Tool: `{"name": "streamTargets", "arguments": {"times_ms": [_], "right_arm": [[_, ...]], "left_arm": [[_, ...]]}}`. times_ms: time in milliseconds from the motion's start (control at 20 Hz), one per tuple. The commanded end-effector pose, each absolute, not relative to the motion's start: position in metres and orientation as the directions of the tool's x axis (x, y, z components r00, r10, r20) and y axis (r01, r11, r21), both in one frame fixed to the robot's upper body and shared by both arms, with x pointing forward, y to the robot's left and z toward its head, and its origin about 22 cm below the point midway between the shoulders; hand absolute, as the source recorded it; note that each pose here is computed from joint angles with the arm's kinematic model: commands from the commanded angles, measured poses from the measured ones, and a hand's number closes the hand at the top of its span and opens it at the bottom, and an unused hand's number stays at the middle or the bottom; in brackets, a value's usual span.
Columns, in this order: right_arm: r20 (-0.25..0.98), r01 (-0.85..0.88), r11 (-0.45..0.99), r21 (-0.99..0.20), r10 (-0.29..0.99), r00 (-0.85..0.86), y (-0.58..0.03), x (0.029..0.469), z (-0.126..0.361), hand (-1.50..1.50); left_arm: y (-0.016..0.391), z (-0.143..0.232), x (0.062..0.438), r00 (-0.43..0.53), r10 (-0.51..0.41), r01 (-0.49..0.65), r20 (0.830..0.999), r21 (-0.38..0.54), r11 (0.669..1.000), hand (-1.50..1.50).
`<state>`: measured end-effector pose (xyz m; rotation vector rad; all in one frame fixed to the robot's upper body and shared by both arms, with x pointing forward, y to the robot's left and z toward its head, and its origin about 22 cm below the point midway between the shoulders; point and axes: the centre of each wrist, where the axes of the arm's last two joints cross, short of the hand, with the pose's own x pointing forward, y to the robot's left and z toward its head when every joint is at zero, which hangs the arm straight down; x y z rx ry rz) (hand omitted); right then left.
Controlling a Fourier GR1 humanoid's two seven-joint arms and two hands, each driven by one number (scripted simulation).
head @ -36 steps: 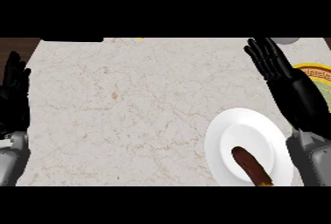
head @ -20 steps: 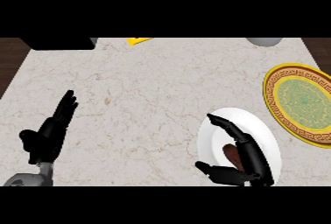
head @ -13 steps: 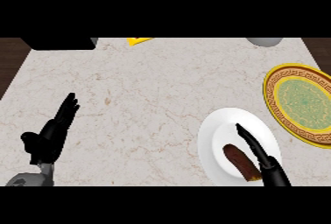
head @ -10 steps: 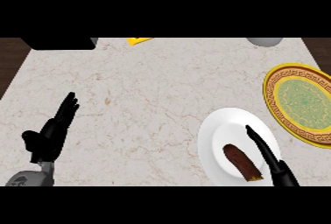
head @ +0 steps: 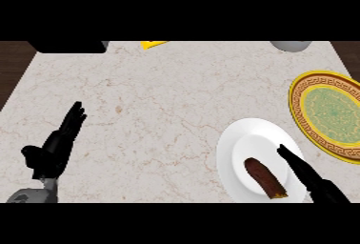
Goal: Pick the sweet potato from the plate and place it in the plate
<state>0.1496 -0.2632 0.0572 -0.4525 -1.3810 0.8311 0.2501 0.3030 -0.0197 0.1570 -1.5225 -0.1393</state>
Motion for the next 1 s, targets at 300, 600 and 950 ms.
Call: {"name": "streamTargets", "arguments": {"times_ms": [300,600,950], "right_arm": [[0.525,-0.402,0.528,-0.748,0.842,0.128,-0.256,0.157,0.070,-1.50],[0.416,-0.448,0.431,-0.783,0.899,0.138,-0.243,0.190,0.061,-1.50],[0.432,-0.482,0.448,-0.753,0.889,0.150,-0.256,0.197,0.036,-1.50]], "left_arm": [[0.315,-0.025,0.237,0.038,-0.200,-0.011,0.979,0.200,0.980,0.00],[0.313,-0.032,0.245,0.046,-0.196,-0.006,0.980,0.196,0.981,0.00],[0.300,-0.019,0.247,0.048,-0.184,-0.001,0.982,0.184,0.983,0.00]]}}
